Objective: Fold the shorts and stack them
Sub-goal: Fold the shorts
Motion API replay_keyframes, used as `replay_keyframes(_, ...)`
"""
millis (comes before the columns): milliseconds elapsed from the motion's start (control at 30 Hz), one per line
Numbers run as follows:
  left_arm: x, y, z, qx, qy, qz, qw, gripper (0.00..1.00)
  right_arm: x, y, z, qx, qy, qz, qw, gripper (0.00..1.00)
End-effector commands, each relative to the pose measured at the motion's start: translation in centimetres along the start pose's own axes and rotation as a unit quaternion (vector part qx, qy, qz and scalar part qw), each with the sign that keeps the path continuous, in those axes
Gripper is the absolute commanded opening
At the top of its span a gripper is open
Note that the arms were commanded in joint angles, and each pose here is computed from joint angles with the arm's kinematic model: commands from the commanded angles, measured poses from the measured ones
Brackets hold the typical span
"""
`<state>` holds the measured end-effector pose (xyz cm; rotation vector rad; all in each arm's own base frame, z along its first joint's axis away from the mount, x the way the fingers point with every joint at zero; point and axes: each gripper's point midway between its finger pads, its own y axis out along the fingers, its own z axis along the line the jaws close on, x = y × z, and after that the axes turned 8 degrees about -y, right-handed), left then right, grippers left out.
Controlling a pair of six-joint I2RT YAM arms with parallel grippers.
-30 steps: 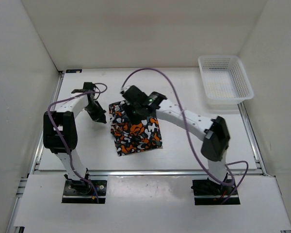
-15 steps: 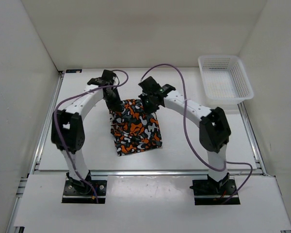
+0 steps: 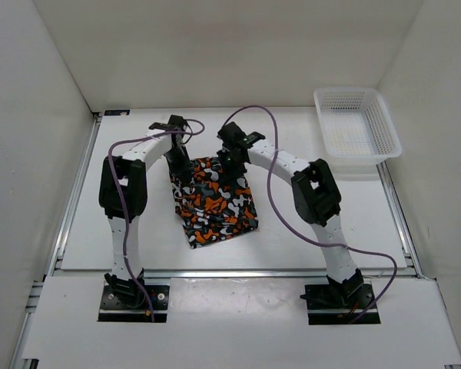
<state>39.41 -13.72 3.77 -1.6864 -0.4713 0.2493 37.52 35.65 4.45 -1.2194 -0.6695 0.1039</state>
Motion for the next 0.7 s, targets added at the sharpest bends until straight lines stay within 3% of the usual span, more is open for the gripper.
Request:
replay_keyframes(0, 3.0, -7.4, -1.6, -0.029, 0.023, -0.087, 0.996, 0.14, 5.0, -9.6, 1.8, 0.015, -0.016, -0.113, 0.993, 0.36)
replay_keyframes(33, 3.0, -8.8, -1.7, -0.033, 0.029, -0.092, 0.995, 0.18, 5.3, -12.8, 1.9, 0.012, -0.013, -0.142, 0.990, 0.58)
replay_keyframes(100, 3.7, -13.0, -2.8, -0.066, 0.044, -0.127, 0.989, 0.23, 5.8, -17.9, 1.0, -0.019, -0.004, -0.195, 0.981, 0.78)
replay_keyframes(133, 3.6, -14.3, -3.1, -0.078, 0.045, -0.132, 0.987, 0.32, 4.9, -18.5, 0.3, -0.038, 0.000, -0.196, 0.980, 0.84)
replay_keyframes(167, 3.4, -15.5, -3.0, -0.080, 0.052, -0.136, 0.986, 0.35, 4.5, -19.7, -0.3, -0.053, 0.010, -0.207, 0.977, 0.91)
replay_keyframes(200, 3.5, -17.1, -3.4, -0.096, 0.059, -0.147, 0.983, 0.37, 4.4, -22.6, -1.0, -0.065, 0.016, -0.236, 0.969, 0.92)
replay_keyframes(267, 3.0, -20.0, -3.2, -0.112, 0.060, -0.167, 0.978, 0.55, 2.1, -23.3, -3.7, -0.107, 0.038, -0.230, 0.967, 0.97)
replay_keyframes(300, 2.6, -22.3, -3.1, -0.128, 0.061, -0.188, 0.972, 0.57, 1.4, -25.7, -5.0, -0.120, 0.051, -0.250, 0.960, 1.00)
replay_keyframes(367, 1.6, -24.1, -2.7, -0.143, 0.063, -0.200, 0.967, 0.68, -1.3, -26.1, -7.5, -0.155, 0.073, -0.236, 0.957, 1.00)
replay_keyframes(400, 1.4, -24.3, -1.7, -0.136, 0.057, -0.204, 0.968, 0.81, -2.8, -27.7, -9.5, -0.186, 0.091, -0.236, 0.949, 1.00)
replay_keyframes(433, 0.7, -26.2, -0.9, -0.145, 0.057, -0.225, 0.962, 0.86, -4.2, -27.8, -10.6, -0.203, 0.106, -0.224, 0.947, 1.00)
replay_keyframes(667, -2.4, -28.8, 3.7, -0.150, 0.025, -0.276, 0.949, 0.91, -11.4, -30.3, -14.4, -0.266, 0.161, -0.196, 0.930, 1.00)
